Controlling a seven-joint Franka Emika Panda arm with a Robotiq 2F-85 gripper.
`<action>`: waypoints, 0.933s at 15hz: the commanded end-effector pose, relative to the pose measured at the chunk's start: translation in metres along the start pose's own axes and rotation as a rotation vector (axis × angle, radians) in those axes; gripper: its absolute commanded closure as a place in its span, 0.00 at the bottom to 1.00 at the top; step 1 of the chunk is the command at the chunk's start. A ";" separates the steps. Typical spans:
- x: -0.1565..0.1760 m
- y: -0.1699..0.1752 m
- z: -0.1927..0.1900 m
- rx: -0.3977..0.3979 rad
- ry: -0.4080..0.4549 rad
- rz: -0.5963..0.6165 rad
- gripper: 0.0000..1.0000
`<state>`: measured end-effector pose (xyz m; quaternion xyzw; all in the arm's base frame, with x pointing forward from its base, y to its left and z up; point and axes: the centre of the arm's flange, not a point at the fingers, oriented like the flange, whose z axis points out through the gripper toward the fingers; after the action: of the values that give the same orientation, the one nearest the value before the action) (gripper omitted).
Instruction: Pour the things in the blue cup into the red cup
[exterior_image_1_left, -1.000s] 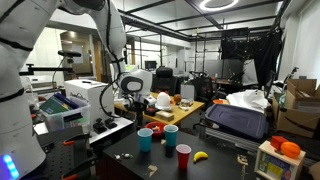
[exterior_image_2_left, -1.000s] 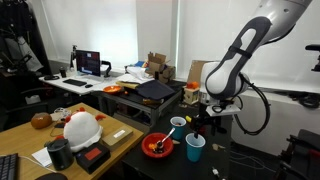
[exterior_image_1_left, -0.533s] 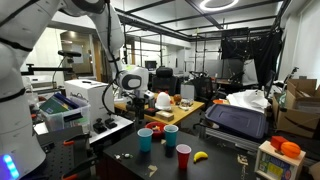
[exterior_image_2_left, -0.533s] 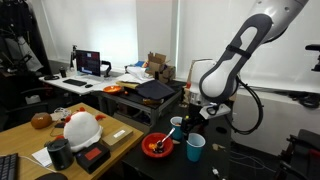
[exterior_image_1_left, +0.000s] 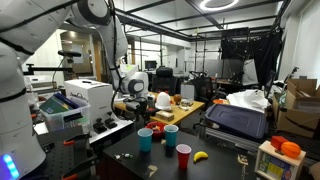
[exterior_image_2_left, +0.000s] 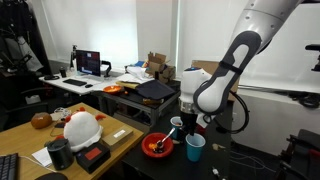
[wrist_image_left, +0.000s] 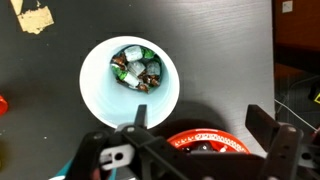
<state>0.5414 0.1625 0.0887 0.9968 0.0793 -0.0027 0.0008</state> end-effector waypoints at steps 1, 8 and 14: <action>0.006 0.018 0.010 -0.054 -0.014 -0.066 0.00; 0.011 0.026 0.016 -0.020 -0.001 -0.081 0.00; 0.008 0.020 0.030 0.033 -0.039 -0.095 0.00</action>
<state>0.5519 0.1468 0.0667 0.9927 0.1204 -0.0098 -0.0006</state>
